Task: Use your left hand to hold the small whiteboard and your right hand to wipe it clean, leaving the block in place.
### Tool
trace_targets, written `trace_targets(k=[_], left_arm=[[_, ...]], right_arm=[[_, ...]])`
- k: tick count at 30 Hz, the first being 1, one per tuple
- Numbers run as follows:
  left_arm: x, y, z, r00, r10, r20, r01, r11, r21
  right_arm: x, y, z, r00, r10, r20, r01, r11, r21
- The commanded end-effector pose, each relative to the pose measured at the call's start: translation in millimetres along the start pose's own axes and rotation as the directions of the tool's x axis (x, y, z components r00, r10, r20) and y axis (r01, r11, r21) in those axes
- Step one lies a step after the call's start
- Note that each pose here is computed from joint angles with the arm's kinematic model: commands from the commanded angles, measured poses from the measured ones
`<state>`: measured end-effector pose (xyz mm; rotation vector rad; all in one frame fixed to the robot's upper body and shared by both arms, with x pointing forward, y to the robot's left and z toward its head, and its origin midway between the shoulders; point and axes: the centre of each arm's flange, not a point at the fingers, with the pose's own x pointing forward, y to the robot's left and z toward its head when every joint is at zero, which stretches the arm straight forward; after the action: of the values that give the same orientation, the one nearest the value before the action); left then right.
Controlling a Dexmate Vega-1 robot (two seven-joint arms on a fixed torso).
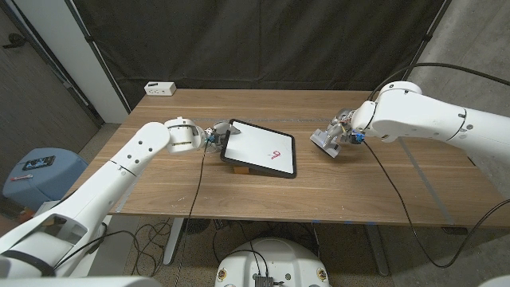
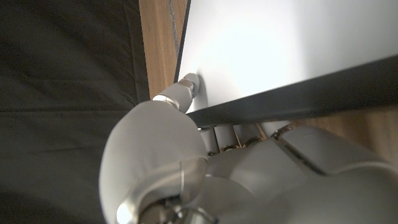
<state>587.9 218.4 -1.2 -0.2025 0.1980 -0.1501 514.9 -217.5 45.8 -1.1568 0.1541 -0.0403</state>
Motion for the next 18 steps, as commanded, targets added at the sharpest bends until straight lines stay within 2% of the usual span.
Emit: trace_targets(k=[1,18], left_arm=[[-9.5,-6.1,-5.6,1.000,0.011,0.013,-0.011,1.000,-0.005],[-13.7,-13.2,-2.6,1.000,0.016,0.025,-0.016,1.000,0.000]], right_arm=[[-5.0,3.1,7.5,1.000,0.017,-0.010,-0.017,1.000,0.006],[-4.2,-3.9,19.5,0.999,0.004,0.034,-0.004,1.000,0.006]])
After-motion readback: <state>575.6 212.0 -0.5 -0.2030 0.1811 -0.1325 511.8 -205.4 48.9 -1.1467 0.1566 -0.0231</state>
